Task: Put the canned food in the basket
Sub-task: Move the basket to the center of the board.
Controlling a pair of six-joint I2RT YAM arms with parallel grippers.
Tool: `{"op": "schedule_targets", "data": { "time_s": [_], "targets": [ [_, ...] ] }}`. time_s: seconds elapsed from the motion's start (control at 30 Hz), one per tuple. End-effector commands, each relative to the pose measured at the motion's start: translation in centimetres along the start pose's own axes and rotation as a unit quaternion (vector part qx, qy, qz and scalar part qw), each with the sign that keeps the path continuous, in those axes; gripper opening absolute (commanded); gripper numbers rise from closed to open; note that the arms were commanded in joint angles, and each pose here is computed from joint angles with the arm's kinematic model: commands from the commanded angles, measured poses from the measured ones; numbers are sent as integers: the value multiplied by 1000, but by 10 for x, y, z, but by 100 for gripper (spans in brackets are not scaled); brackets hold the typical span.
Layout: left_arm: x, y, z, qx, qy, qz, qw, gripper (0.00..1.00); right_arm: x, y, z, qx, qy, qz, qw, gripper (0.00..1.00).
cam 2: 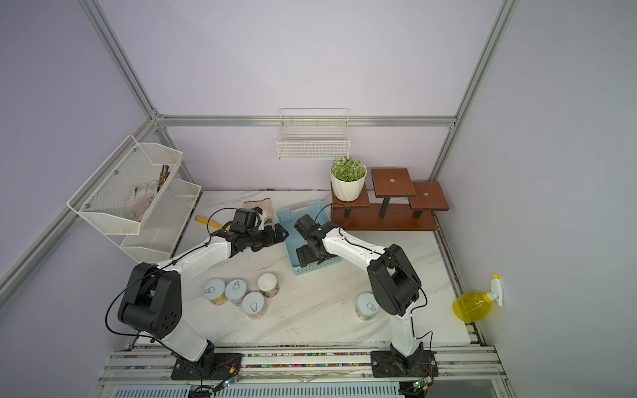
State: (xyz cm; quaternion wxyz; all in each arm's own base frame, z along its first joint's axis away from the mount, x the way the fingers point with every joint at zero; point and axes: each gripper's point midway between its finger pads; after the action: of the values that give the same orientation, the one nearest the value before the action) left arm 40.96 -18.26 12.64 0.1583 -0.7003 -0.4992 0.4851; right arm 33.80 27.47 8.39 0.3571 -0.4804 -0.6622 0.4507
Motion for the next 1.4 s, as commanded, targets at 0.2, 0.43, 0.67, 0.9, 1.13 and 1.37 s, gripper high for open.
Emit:
{"op": "schedule_targets", "data": {
  "time_s": [0.2,0.43,0.67,0.9,1.13,1.37],
  "targets": [
    [-24,14,19,23,21,22,999,100,-19,-59,0,-115,53,-12,992,99],
    [-24,17,28,35,28,3,999,100,-76,-53,-17,-131,74,17,988,99],
    [-36,21,31,46,39,16,998,89,-91,-24,-33,-98,80,-9,992,95],
    [-43,27,43,65,47,26,996,75,-84,-11,-38,-78,76,-33,994,71],
    [-59,20,60,85,65,45,993,64,-87,-13,-23,-68,67,-31,995,53],
    [-69,9,83,104,75,43,991,54,-92,-21,2,-50,66,-27,996,43]
  ]
}}
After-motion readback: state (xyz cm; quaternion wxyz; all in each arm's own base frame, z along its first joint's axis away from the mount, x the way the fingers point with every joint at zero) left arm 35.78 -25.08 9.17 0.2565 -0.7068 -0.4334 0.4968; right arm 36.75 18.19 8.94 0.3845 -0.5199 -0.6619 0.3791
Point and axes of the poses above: each gripper's point midway between its finger pads, its own y axis out along the fingers, its own x axis along the line the jaws close on, z = x × y, and after that the axes turned 2 degrees about y, right-handed
